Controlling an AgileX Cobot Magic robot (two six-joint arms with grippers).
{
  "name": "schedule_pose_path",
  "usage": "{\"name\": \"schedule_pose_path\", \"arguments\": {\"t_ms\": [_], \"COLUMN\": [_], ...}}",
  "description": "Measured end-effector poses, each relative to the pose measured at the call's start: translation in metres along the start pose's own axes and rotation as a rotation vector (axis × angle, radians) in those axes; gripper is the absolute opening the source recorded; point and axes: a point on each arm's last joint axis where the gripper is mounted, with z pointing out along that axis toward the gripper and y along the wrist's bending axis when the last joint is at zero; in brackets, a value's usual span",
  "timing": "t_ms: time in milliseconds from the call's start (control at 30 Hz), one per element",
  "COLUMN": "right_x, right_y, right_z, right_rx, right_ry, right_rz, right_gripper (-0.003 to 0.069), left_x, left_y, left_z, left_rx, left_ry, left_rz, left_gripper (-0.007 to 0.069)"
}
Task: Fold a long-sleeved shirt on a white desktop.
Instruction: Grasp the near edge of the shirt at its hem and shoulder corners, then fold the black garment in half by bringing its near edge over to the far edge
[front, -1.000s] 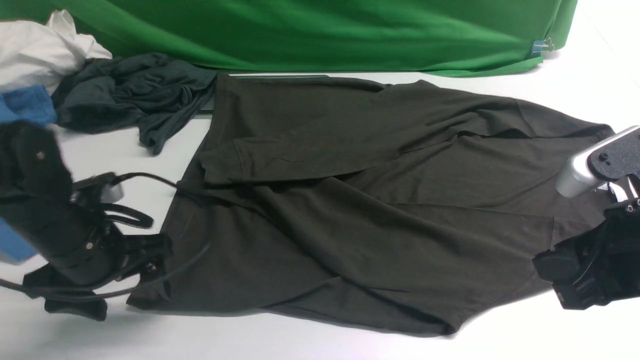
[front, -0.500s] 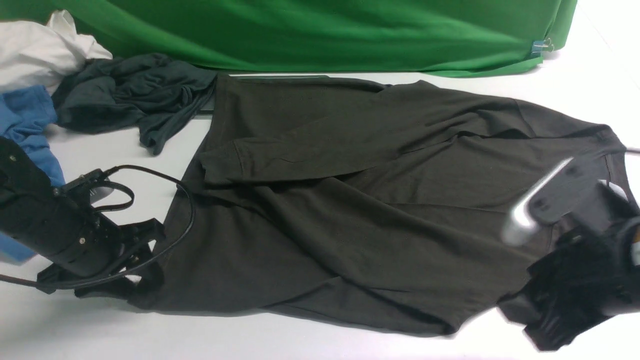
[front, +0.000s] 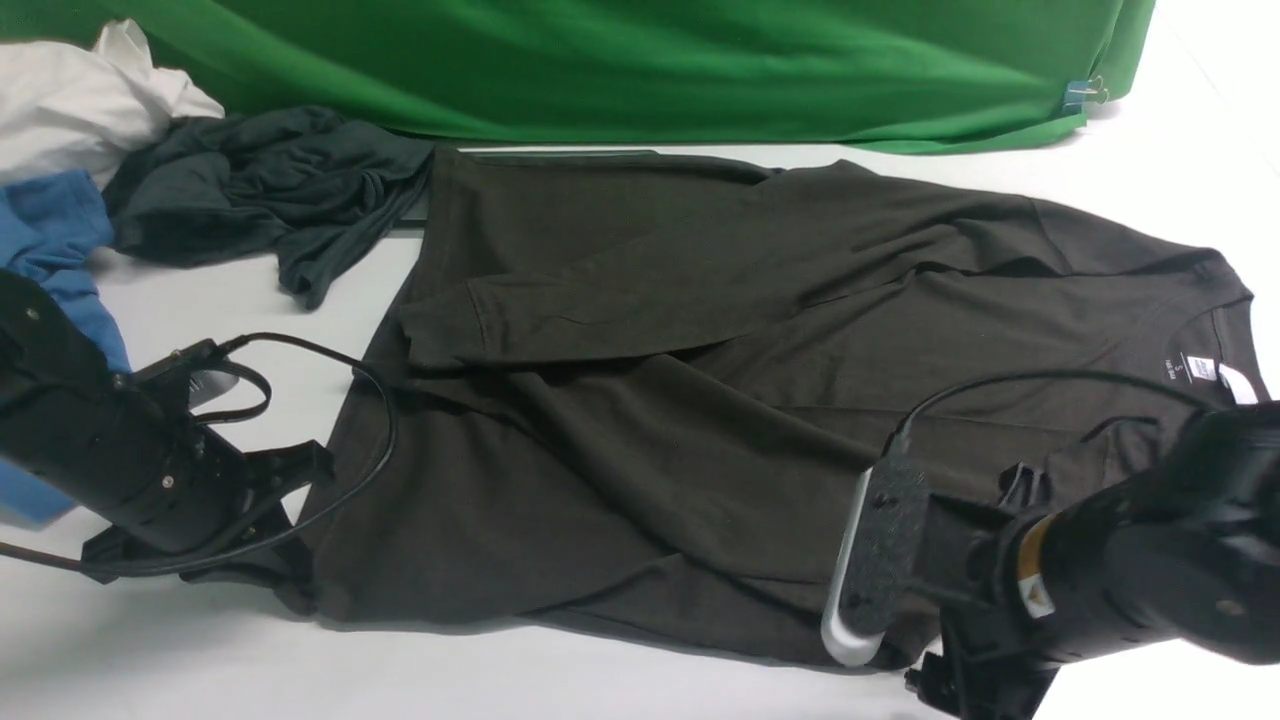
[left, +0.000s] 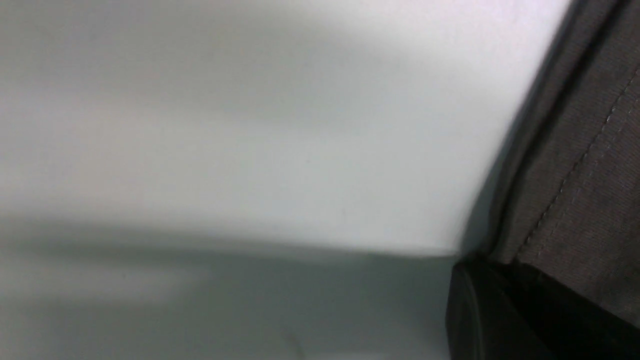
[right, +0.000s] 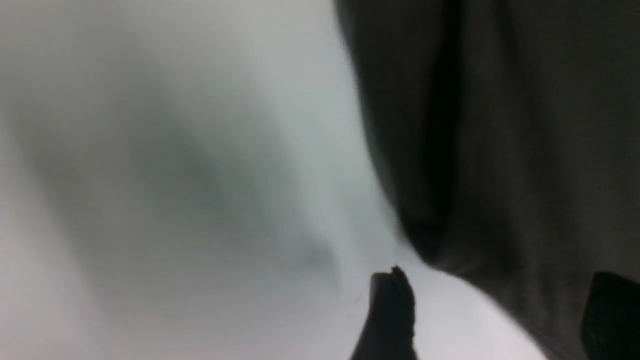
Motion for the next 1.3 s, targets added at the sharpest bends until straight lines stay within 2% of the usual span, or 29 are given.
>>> {"name": "schedule_pose_path", "arguments": {"t_ms": [133, 233, 400, 433, 500, 700, 900, 1067, 1133, 1300], "right_x": [-0.004, -0.010, -0.010, -0.009, -0.007, 0.000, 0.010, 0.014, 0.017, 0.020], "right_y": [0.000, -0.002, 0.000, 0.000, 0.000, 0.000, 0.003, 0.010, 0.016, 0.021], "right_z": [0.020, 0.026, 0.028, 0.028, 0.026, 0.003, -0.044, -0.065, -0.069, -0.070], "right_rx": [-0.003, 0.006, -0.003, -0.005, -0.008, -0.003, 0.013, -0.033, -0.085, -0.137], "right_ry": [0.002, -0.025, -0.008, -0.001, 0.013, 0.036, -0.021, -0.080, -0.074, -0.042], "right_rz": [-0.029, -0.036, -0.008, -0.002, 0.005, 0.023, 0.112, 0.200, 0.244, 0.271], "right_gripper": [0.0472, 0.0416, 0.0128, 0.0085, 0.0055, 0.0048, 0.0048, 0.0048, 0.0049, 0.0055], "left_x": [-0.002, -0.001, 0.000, 0.000, 0.002, 0.010, 0.035, 0.063, 0.082, 0.101], "left_y": [-0.001, -0.002, -0.004, -0.005, -0.007, -0.013, -0.015, -0.011, -0.008, -0.005], "left_z": [-0.003, -0.007, -0.016, -0.019, -0.026, -0.050, -0.082, -0.091, -0.090, -0.091], "left_rx": [0.002, 0.003, 0.002, 0.001, -0.001, 0.000, -0.043, -0.055, -0.056, -0.054], "left_ry": [-0.014, -0.025, -0.057, -0.069, -0.092, -0.140, -0.200, -0.226, -0.224, -0.253], "left_rz": [0.004, 0.009, 0.026, 0.032, 0.046, 0.083, 0.093, 0.093, 0.094, 0.098], "left_gripper": [0.0028, 0.0028, 0.0028, 0.0028, 0.0028, 0.0025, 0.0023, 0.0023, 0.0022, 0.0022]}}
